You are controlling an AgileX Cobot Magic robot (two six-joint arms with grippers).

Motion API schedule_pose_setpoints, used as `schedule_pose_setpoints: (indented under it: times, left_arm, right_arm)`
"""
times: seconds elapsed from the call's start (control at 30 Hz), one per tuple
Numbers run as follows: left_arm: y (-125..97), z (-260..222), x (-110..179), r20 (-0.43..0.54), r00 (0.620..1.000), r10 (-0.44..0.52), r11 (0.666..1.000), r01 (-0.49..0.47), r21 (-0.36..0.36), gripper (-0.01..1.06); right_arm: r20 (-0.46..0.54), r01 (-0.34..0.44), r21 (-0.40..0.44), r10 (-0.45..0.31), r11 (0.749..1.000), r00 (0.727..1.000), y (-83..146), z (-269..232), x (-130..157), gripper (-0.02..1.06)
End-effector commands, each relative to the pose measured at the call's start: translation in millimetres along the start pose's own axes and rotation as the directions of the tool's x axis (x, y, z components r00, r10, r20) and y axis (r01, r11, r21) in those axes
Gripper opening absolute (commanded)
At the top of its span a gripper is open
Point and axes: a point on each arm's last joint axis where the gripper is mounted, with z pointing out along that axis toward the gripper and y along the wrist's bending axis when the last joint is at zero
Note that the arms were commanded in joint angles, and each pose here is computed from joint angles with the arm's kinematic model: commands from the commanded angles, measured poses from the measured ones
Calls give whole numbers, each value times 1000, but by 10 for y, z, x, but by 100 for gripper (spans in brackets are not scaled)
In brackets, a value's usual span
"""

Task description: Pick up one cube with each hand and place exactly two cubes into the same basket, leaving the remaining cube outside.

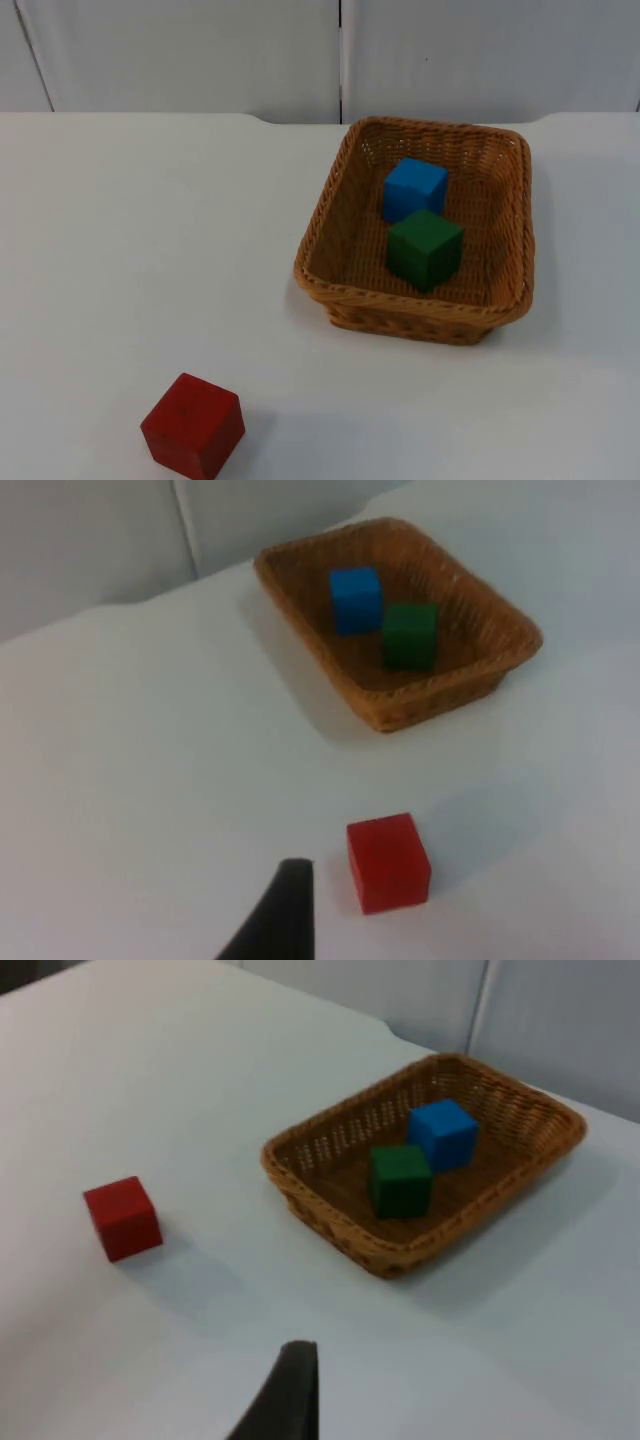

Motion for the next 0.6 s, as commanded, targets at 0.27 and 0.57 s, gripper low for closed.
schedule_pose_setpoints:
  times: [0.27,0.57]
  left_arm:
    - [20,89,109,-62,998,-28,999,27,-17,97]
    - [31,130,127,-59,998,-33,999,31,-27,97]
  right_arm:
    - [-39,-56,82,59,995,998,-57,88,255,88]
    - [-56,-95,116,102,989,993,-87,103,287,88]
